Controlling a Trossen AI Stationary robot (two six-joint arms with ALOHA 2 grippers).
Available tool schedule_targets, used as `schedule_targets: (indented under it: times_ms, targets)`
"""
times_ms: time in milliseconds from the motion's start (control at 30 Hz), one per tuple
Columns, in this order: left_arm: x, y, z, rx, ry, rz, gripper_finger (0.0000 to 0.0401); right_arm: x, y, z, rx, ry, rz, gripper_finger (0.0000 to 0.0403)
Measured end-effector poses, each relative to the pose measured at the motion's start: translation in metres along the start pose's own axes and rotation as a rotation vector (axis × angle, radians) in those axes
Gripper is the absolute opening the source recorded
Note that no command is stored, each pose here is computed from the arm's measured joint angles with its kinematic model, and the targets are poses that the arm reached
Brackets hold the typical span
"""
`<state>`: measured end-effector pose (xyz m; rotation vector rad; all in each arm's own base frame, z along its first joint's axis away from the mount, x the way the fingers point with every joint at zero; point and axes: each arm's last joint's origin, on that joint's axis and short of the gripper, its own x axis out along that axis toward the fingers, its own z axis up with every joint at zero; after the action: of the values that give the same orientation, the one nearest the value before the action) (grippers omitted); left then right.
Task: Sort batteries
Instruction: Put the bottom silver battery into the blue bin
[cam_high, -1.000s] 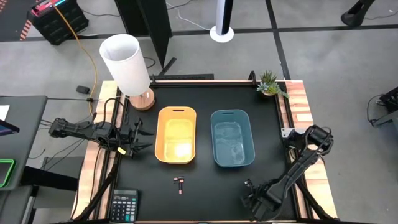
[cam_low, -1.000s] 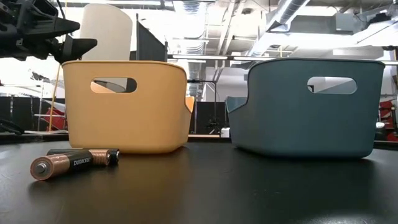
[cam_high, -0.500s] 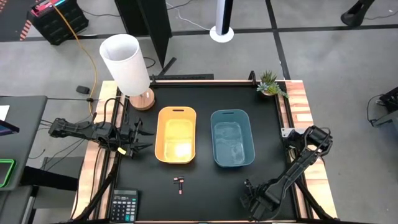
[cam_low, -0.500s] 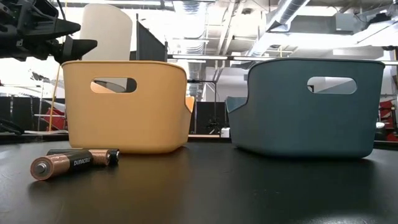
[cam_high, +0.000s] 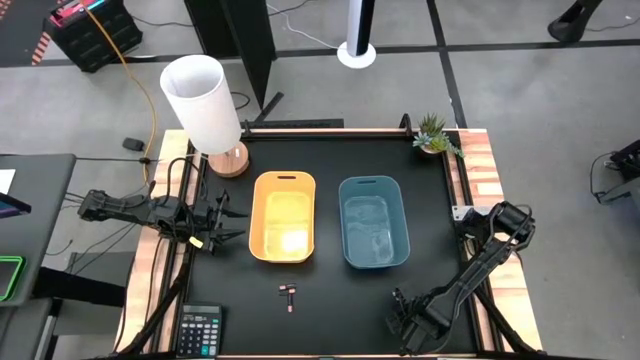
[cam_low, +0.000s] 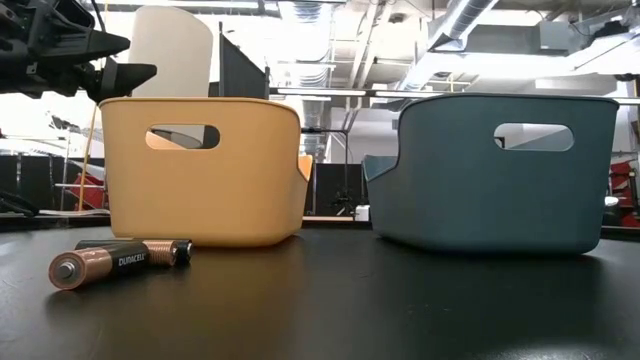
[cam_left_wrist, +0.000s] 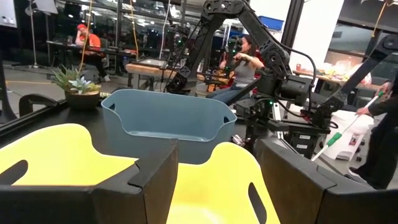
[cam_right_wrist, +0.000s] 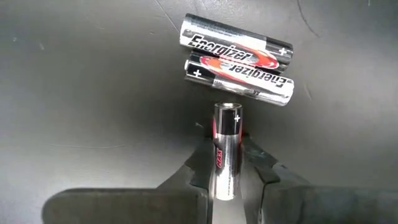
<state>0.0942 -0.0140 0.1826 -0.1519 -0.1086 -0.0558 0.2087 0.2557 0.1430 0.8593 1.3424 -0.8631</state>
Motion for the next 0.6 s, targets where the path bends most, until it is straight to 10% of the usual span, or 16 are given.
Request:
schedule_targets:
  times_ms: [600]
  targets:
    - [0.0, 0.0, 0.0, -0.002, -0.001, 0.0, 0.0215, -0.038, 0.006, -0.024, -0.125, -0.043, 0.041, 0.0059]
